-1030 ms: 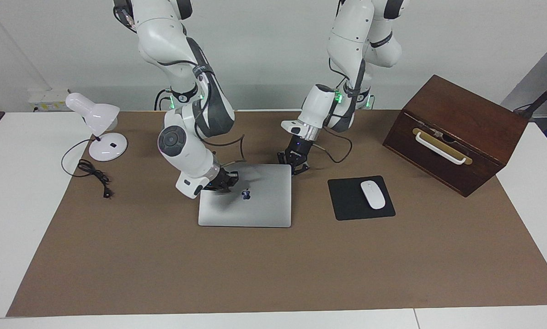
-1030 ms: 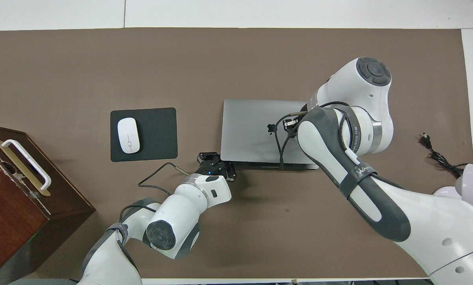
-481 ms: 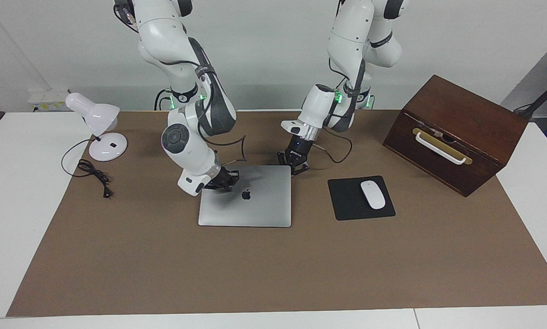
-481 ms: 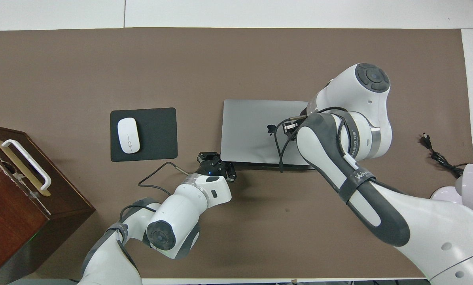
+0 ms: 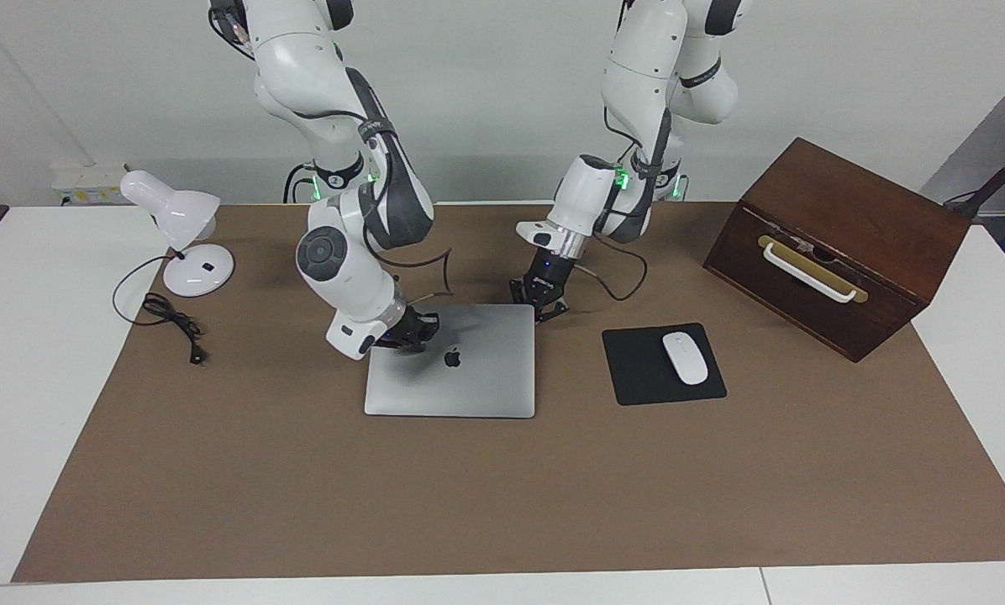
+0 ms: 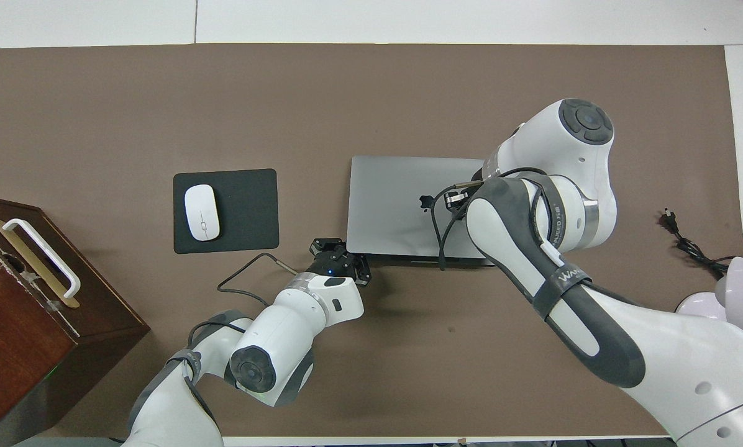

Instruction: Close laptop with both arms

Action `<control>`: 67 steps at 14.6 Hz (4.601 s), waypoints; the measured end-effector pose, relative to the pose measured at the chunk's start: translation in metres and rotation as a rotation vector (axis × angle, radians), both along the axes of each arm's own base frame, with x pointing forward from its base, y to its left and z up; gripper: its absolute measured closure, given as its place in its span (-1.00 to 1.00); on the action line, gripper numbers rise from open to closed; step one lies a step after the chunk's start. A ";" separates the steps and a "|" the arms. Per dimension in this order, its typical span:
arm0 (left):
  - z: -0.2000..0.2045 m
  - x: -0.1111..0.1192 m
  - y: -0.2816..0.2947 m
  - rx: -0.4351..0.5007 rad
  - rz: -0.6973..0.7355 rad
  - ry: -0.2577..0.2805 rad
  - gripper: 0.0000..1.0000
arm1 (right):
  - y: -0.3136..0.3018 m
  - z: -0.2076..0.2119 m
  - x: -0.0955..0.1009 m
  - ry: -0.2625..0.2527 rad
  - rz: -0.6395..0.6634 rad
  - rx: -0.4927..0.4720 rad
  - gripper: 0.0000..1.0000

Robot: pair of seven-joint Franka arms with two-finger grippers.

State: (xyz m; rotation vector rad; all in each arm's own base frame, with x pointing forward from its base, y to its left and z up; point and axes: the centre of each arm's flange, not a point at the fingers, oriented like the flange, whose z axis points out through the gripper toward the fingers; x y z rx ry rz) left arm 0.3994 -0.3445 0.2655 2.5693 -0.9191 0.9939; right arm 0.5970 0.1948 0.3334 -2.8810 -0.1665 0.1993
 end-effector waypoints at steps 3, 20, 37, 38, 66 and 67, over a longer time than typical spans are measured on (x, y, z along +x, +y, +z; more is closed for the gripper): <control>0.000 0.000 0.000 0.003 -0.005 -0.003 0.98 | 0.003 0.015 0.005 -0.011 0.007 0.007 0.98; 0.009 0.001 0.012 -0.041 0.095 0.063 0.98 | -0.025 0.168 -0.005 -0.095 0.076 -0.069 -0.66; 0.218 -0.014 0.130 0.204 0.110 0.511 0.84 | -0.117 0.256 -0.037 -0.080 0.002 -0.206 -1.00; 0.225 -0.013 0.139 0.213 0.119 0.522 0.66 | -0.120 0.255 -0.036 -0.076 -0.003 -0.206 -1.00; 0.349 0.121 0.362 0.211 0.539 0.709 -1.00 | -0.177 0.247 -0.024 -0.132 -0.097 -0.249 -1.00; 0.350 0.121 0.362 0.216 0.540 0.711 -1.00 | -0.178 0.247 -0.024 -0.133 -0.099 -0.249 -1.00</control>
